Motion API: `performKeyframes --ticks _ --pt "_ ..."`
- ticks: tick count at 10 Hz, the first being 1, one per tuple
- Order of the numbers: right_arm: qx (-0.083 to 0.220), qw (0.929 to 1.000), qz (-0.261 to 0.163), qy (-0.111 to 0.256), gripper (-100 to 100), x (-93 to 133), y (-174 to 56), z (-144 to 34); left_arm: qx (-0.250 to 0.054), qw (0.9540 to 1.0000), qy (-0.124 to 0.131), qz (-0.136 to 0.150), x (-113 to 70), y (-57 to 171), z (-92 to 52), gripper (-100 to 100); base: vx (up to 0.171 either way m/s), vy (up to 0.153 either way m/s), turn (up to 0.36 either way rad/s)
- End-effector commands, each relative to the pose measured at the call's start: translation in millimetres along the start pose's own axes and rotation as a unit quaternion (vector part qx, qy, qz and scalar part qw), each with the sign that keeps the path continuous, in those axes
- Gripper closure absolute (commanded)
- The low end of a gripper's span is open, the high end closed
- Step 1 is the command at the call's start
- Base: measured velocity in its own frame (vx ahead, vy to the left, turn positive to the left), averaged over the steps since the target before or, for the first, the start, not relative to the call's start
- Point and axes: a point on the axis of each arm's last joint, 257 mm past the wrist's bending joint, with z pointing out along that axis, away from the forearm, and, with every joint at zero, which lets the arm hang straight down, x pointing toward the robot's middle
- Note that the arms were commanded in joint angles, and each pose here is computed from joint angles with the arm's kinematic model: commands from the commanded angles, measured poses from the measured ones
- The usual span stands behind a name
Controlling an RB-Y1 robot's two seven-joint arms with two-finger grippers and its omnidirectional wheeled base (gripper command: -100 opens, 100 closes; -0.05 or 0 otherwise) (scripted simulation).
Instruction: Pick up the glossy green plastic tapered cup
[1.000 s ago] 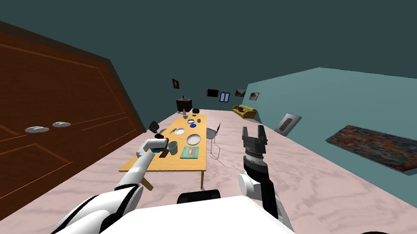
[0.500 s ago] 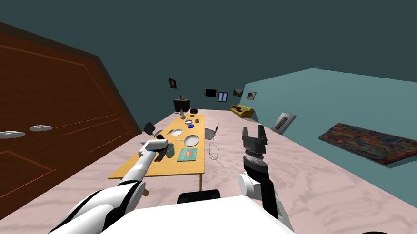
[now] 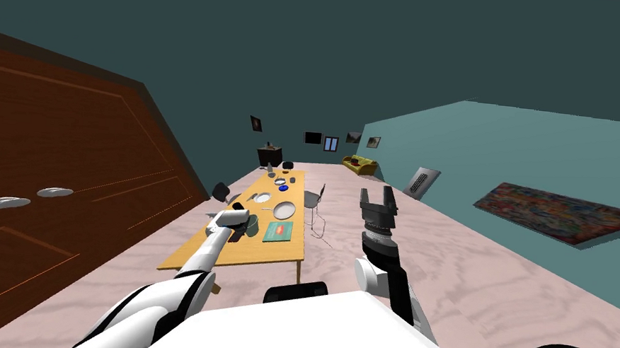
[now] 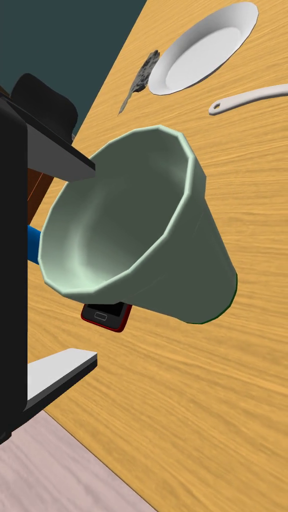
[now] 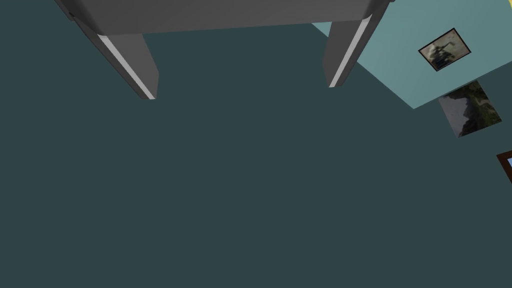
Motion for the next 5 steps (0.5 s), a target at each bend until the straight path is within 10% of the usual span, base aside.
performKeyframes --ticks 1,2,3,5 --pt "0.000 1.0000 0.000 0.000 0 0.0 0.0 0.0 0.001 1.0000 0.000 0.000 0.5 4.7 6.1 -100 0.047 0.022 0.000" --pt "0.000 1.0000 0.000 0.000 0 0.0 0.0 0.0 0.000 1.0000 0.000 0.000 0.3 2.9 3.8 -100 0.021 0.010 -0.001" --pt "0.000 1.0000 0.000 0.000 0 0.0 0.0 0.0 0.001 1.0000 0.000 0.000 0.3 2.7 4.2 100 0.000 0.000 0.000" --pt "0.000 1.0000 0.000 0.000 0 0.0 0.0 0.0 -0.001 1.0000 0.000 0.000 0.3 4.5 4.7 100 0.002 0.001 -0.006"
